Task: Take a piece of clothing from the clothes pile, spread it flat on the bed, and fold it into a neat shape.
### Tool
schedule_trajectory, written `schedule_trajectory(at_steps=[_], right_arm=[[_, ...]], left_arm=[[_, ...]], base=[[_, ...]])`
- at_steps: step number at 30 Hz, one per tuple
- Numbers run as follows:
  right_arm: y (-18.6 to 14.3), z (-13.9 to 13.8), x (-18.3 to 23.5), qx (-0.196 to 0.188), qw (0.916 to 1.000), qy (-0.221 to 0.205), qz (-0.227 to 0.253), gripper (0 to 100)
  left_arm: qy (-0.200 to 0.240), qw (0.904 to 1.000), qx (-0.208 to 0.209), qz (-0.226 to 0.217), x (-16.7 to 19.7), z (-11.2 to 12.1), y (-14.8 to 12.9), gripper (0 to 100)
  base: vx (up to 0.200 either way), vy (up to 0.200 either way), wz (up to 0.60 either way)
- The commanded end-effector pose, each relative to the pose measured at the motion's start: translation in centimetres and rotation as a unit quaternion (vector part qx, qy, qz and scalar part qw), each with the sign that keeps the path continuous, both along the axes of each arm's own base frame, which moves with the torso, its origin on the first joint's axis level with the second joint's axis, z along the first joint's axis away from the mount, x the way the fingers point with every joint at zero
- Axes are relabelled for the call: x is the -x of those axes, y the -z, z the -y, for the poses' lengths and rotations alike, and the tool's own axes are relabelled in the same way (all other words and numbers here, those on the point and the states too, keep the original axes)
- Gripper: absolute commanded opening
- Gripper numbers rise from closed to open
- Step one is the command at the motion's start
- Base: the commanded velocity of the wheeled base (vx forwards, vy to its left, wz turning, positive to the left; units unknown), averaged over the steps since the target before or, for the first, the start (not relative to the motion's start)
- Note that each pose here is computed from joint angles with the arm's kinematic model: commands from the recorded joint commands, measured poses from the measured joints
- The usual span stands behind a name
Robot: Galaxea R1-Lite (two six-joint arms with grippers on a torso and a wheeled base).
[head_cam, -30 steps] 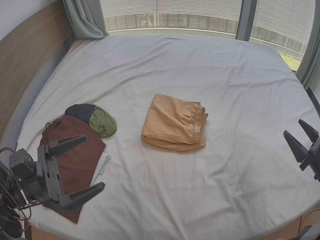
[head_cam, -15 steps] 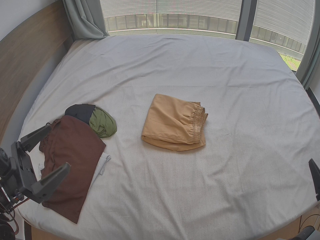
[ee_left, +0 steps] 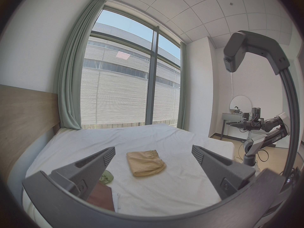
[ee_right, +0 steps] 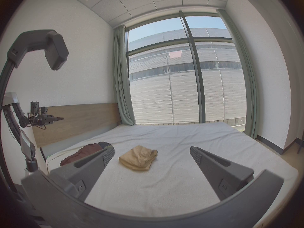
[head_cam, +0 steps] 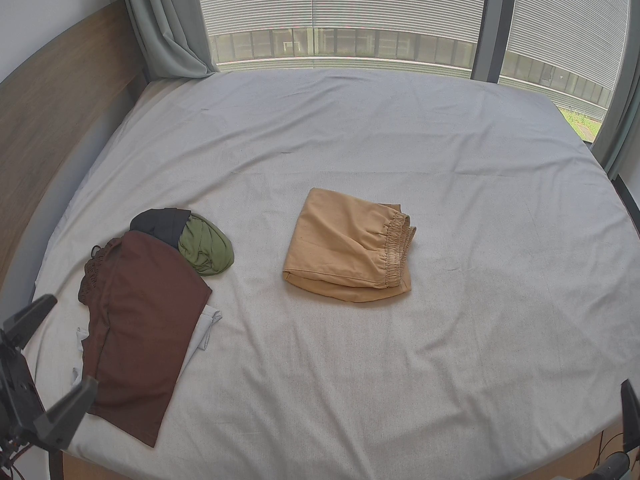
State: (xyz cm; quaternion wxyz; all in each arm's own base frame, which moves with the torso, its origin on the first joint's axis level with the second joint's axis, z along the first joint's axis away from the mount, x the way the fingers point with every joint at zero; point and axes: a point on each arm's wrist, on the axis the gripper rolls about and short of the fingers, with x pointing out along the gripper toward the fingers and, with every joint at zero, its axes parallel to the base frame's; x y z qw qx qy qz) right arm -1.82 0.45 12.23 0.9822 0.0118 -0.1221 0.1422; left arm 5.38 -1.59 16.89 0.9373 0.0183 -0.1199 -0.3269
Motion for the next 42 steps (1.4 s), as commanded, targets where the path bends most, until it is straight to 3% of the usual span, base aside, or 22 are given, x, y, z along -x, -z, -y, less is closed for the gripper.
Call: schedule_trajectory(at_steps=[1, 7, 11, 14, 17, 22, 24, 28, 34, 42], right_arm=[[3.0, -0.1, 0.6, 0.000, 0.9987, 0.018, -0.047, 100], [4.2, 0.2, 0.4, -0.001, 0.9913, 0.079, -0.105, 100], [4.2, 0.3, 0.4, 0.006, 0.9896, 0.097, -0.106, 100], [4.6, 0.4, 0.4, 0.030, 0.9846, 0.125, -0.119, 100], [4.7, 0.4, 0.4, 0.028, 0.9826, 0.134, -0.126, 100], [4.7, 0.4, 0.4, 0.021, 0.9832, 0.131, -0.125, 100], [4.7, 0.4, 0.4, 0.025, 0.9833, 0.130, -0.125, 100], [4.7, 0.4, 0.4, 0.026, 0.9836, 0.128, -0.125, 100], [4.7, 0.4, 0.5, 0.025, 0.9837, 0.128, -0.123, 100], [4.7, 0.4, 0.5, 0.024, 0.9836, 0.130, -0.123, 100]], left_arm=[[-0.033, 0.9989, 0.004, 0.032, 4.7, -0.3, 2.0, 100], [-0.108, 0.9941, 0.009, -0.002, 7.4, -0.5, 5.7, 100], [-0.144, 0.9894, 0.012, -0.016, 7.5, -0.6, 6.4, 100], [-0.217, 0.9758, 0.027, -0.016, 7.4, -0.9, 6.3, 100], [-0.238, 0.9706, 0.023, -0.029, 7.3, -1.0, 6.6, 100], [-0.296, 0.9503, -0.003, -0.098, 7.1, -1.3, 8.2, 100], [-0.303, 0.9459, -0.002, -0.116, 7.1, -1.3, 8.6, 100], [-0.313, 0.9432, 0.004, -0.112, 7.1, -1.4, 8.5, 100], [-0.282, 0.9544, 0.010, -0.097, 7.5, -1.3, 8.6, 100], [-0.291, 0.9511, 0.033, -0.099, 7.6, -1.4, 8.7, 100]], base=[[0.000, 0.000, 0.00], [0.000, 0.000, 0.00], [0.000, 0.000, 0.00], [0.000, 0.000, 0.00], [0.000, 0.000, 0.00], [0.000, 0.000, 0.00], [0.000, 0.000, 0.00], [0.000, 0.000, 0.00], [0.000, 0.000, 0.00], [0.000, 0.000, 0.00]])
